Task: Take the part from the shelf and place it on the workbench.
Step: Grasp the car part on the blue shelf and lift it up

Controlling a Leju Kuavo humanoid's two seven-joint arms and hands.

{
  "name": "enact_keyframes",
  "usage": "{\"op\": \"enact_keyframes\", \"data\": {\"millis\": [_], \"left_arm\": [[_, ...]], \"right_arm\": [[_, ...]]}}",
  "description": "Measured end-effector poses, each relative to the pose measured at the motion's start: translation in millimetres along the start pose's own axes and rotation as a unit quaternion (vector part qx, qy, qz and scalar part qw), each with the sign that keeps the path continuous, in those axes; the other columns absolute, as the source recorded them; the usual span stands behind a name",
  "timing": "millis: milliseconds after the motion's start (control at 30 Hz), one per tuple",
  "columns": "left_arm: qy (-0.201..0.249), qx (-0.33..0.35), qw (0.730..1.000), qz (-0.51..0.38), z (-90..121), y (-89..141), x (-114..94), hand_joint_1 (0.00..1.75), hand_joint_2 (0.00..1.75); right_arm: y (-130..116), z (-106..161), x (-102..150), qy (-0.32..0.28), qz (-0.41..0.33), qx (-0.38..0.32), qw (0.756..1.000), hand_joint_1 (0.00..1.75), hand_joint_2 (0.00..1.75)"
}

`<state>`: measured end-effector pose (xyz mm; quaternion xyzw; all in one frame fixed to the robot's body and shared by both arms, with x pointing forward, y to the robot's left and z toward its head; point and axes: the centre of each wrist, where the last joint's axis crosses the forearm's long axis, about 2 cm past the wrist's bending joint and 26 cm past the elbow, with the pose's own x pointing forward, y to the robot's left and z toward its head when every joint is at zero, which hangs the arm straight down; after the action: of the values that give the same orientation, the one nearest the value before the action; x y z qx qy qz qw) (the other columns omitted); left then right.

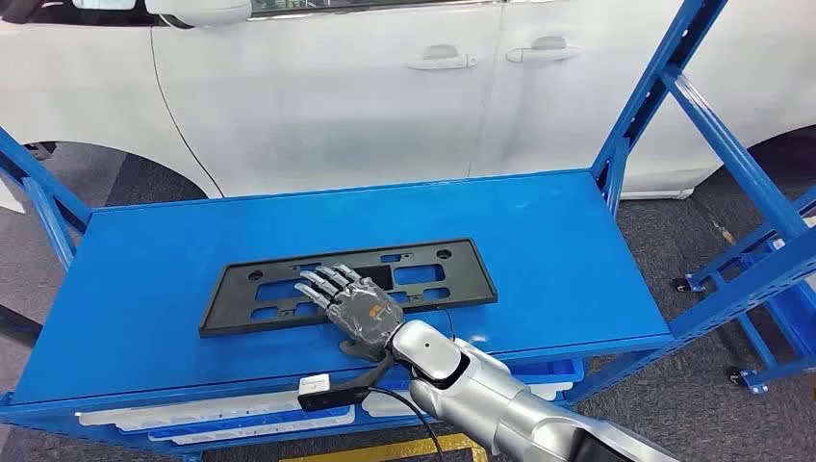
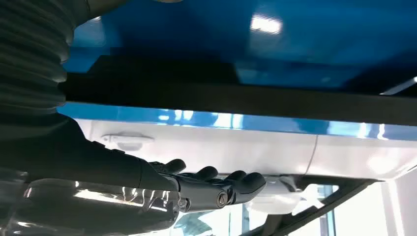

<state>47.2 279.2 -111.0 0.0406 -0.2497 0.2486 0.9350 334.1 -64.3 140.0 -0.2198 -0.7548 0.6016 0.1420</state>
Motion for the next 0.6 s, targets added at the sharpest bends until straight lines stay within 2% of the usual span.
{"op": "enact_keyframes", "data": {"millis": [300,433,600], "left_arm": [[-0.002,-0.001,1.000,-0.010,-0.6,3.3,1.1,0.00,0.00],[-0.004,-0.002,1.000,-0.011,-1.6,2.9,3.5,0.00,0.00],[-0.005,-0.003,1.000,-0.013,-2.0,3.0,4.3,0.00,0.00]], "right_arm": [[10.6,-0.8,0.2,0.025,0.045,0.002,0.999,0.00,1.75],[11.0,-3.5,-0.2,0.030,0.054,0.004,0.998,1.68,1.75],[12.5,-3.4,-1.9,0.034,0.062,0.018,0.997,1.73,1.75]]}}
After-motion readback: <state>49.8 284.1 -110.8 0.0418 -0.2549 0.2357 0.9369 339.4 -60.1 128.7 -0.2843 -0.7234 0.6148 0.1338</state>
